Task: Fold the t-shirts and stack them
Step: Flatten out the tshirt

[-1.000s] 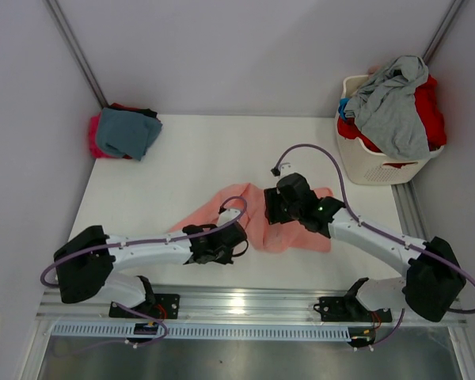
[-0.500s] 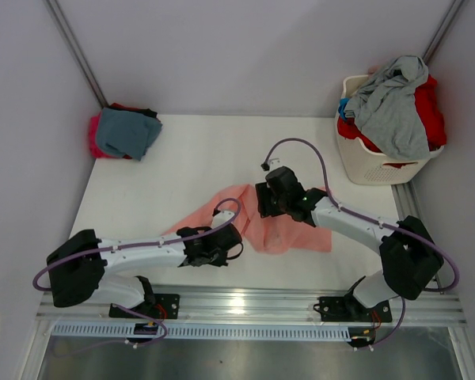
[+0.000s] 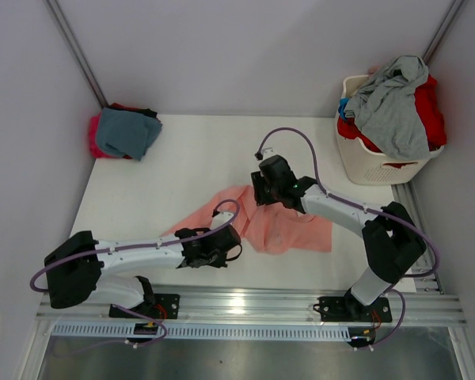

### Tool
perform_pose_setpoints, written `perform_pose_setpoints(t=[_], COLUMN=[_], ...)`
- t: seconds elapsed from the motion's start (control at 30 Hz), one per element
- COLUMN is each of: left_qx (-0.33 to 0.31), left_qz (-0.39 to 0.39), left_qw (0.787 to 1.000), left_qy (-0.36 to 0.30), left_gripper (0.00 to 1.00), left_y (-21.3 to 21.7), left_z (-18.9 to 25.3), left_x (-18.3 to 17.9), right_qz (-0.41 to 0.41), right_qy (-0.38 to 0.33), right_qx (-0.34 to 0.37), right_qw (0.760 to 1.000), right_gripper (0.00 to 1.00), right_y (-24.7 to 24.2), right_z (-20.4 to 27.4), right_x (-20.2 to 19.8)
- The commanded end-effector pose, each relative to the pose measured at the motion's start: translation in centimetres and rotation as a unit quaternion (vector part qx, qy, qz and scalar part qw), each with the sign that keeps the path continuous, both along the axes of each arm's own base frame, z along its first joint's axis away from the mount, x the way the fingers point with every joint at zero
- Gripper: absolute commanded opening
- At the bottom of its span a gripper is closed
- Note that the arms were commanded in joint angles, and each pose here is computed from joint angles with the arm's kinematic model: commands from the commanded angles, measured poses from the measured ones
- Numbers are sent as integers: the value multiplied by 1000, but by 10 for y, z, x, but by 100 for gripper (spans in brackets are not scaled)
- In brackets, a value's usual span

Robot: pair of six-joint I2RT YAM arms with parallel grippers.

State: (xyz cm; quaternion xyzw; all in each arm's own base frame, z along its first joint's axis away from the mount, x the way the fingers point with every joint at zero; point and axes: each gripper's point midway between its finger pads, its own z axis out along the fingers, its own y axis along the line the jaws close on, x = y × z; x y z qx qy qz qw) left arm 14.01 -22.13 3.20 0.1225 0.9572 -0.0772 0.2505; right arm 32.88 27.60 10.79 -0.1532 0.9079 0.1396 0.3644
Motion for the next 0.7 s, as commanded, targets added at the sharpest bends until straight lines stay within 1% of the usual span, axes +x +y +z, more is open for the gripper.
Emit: perform_pose_setpoints(t=[0.0,0.03,0.07,0.1,0.2,0.3,0.47,0.6,0.67], left_qx=[-19,-20,-17,-16,-16,-17,-17,-8,-2], left_qz=[1,2,0,1,0,-1,-1,0,0], left_qw=[1000,1000,1000,1000,1000,1000,1000,999,998], left_qy=[-1,-4,-4,-5,-5,-7,-11,-37,-58], left_gripper=[1,1,0,1,1,1,1,1,1], left_y=[-2,-3,-1,-1,-1,-2,-3,1,8], left_z=[7,9,8,9,9,10,13,33,48], left_x=[-4,-3,-3,-3,-3,-2,0,8,12], right_qz=[-14,-14,-15,-15,-15,-13,-15,-17,-17], right_qy=[-13,-13,-9,-8,-7,-9,-18,-33,-54], right_qx=[-1,-1,-3,-5,-7,-8,-11,-23,-24], right_qw=[1000,1000,1000,1000,1000,1000,1000,999,998], right_gripper=[47,38,31,20,5,0,0,0,0], right_y=[0,1,1,1,2,3,1,-6,-11], right_z=[4,5,1,0,1,5,13,27,47], right_x=[17,19,19,20,21,21,23,23,25])
